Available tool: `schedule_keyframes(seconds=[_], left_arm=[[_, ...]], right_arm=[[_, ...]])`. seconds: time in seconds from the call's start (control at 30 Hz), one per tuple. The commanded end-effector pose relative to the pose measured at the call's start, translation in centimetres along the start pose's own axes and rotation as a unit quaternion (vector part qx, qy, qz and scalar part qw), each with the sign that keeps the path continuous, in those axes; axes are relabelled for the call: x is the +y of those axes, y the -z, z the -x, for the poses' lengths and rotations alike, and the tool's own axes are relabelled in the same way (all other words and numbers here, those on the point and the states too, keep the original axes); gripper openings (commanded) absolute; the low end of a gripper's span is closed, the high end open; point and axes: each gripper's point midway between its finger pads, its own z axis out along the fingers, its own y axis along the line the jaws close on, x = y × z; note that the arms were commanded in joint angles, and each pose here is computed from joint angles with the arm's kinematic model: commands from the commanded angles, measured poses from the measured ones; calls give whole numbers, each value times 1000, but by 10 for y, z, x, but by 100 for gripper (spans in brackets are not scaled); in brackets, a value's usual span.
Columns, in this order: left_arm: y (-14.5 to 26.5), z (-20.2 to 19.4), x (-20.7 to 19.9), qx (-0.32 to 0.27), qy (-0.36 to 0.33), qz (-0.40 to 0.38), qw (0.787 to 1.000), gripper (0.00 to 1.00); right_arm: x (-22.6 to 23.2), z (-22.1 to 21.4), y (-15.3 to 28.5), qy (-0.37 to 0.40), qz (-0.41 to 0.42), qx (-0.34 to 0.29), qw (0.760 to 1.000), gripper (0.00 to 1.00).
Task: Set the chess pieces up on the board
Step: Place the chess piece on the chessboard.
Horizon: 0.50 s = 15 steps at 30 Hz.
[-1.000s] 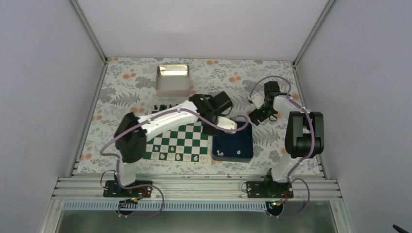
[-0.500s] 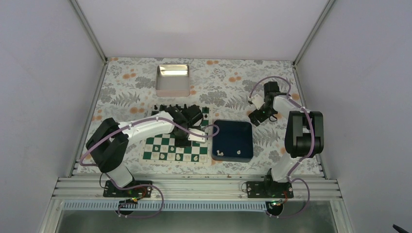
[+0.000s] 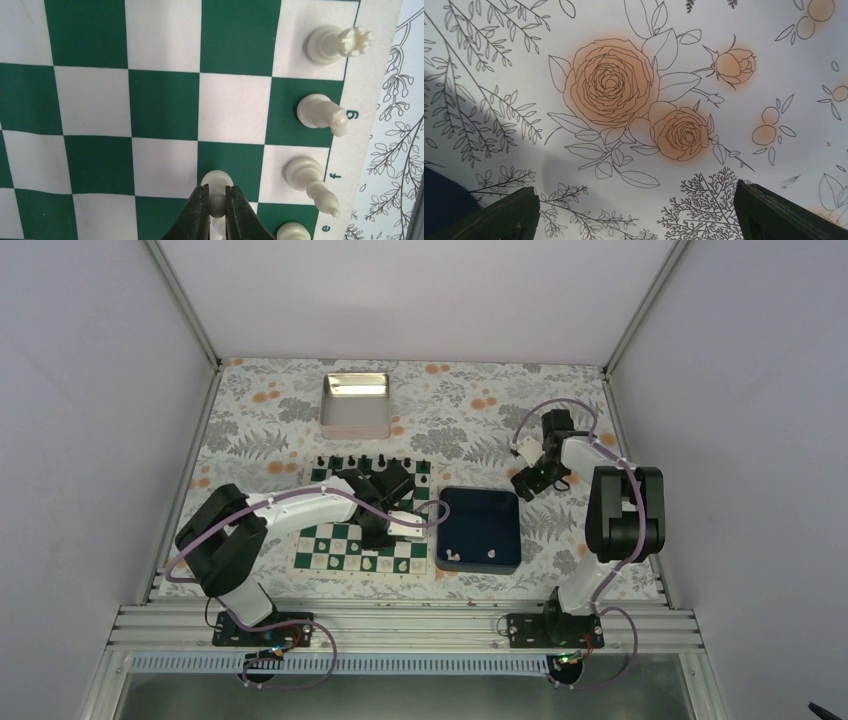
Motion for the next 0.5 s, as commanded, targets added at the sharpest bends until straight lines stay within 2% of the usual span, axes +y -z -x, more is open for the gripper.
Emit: schedule_keyframes(seconds=[0.0,0.47], left_arm=[[-3,8,-1,-16,3,-12,1000,7],[-16,0,-7,3,4,-29,1000,7]], right_arm=[[-1,2,-4,-1,-2,5,1000,100],[-2,-2,-6,0,-4,10,1000,100]])
